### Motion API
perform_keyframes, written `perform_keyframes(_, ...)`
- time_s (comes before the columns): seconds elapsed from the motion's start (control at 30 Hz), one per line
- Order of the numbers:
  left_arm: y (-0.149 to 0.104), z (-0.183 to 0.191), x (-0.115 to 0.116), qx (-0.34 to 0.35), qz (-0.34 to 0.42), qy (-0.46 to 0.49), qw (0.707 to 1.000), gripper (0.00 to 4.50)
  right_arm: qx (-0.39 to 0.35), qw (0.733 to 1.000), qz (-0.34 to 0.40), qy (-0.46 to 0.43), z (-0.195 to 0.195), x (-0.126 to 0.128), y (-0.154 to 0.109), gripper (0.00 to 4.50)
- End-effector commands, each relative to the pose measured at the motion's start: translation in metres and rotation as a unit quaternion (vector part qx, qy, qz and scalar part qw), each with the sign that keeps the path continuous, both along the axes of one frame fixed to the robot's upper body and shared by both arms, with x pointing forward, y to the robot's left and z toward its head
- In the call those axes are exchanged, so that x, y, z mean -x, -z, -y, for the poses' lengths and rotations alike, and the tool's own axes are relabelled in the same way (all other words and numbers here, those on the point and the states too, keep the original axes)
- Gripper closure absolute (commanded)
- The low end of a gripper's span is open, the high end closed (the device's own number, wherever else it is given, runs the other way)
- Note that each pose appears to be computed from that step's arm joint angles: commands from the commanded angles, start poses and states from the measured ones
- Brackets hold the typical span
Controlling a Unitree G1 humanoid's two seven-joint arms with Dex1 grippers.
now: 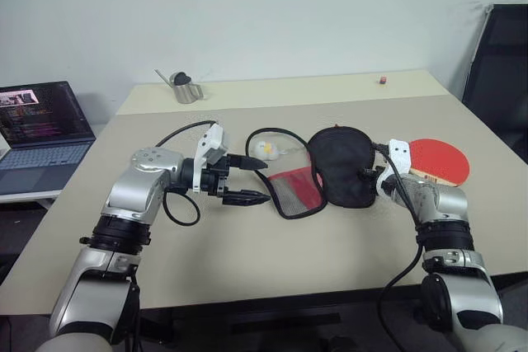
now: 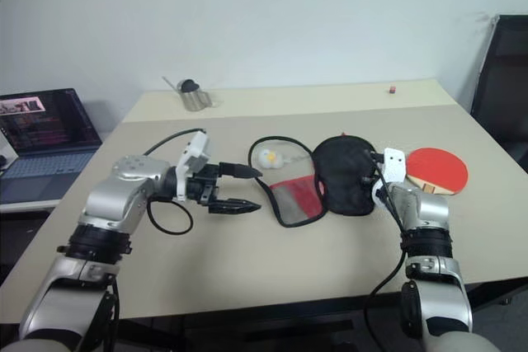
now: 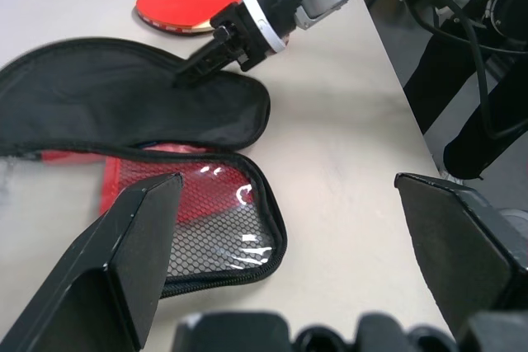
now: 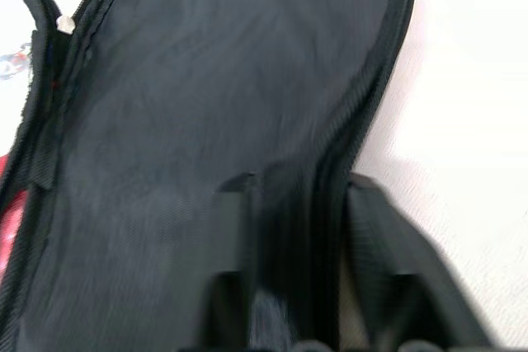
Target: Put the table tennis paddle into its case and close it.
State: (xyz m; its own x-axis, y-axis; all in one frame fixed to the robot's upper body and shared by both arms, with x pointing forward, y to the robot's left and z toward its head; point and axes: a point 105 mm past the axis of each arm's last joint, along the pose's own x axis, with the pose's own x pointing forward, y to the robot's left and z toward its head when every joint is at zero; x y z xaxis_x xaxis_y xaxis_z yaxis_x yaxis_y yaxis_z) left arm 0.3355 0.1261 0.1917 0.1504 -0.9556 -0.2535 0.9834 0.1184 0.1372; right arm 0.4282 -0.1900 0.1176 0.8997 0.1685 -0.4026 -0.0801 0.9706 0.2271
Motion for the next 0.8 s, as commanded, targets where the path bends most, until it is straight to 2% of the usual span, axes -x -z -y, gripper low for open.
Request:
perform_keyframes(0.03, -0.013, 0.000, 0.004, 0.011, 0.029, 0.003, 1.000, 0.00, 0.019, 0.998, 0.056, 0.002, 0.006, -0.010, -0.028, 1.40)
perform_keyframes(0.17, -0.014, -0.001, 0.005, 0.021, 0.030, -0.005, 0.999, 0.00, 0.026, 0.995, 0.097, -0.008, 0.011, -0.011, -0.048, 0.03)
perform_keyframes(0.27, -0.015, -0.002, 0.006, 0.026, 0.032, -0.010, 0.999, 0.00, 0.023, 0.993, 0.115, -0.032, 0.010, -0.003, -0.060, 0.03)
perform_keyframes(0.4, -0.020, 0.001, 0.008, 0.037, 0.046, -0.013, 0.998, 0.00, 0.066, 0.989, 0.126, -0.034, 0.024, 0.015, -0.064, 0.03)
perform_keyframes(0.5, -0.025, 0.011, 0.008, 0.048, 0.073, -0.021, 0.996, 0.00, 0.116, 0.985, 0.130, 0.018, 0.049, 0.029, -0.064, 0.03)
perform_keyframes(0.8, -0.025, 0.030, 0.011, 0.059, 0.073, 0.001, 0.996, 0.00, 0.145, 0.971, 0.093, 0.166, 0.093, 0.054, -0.040, 0.03)
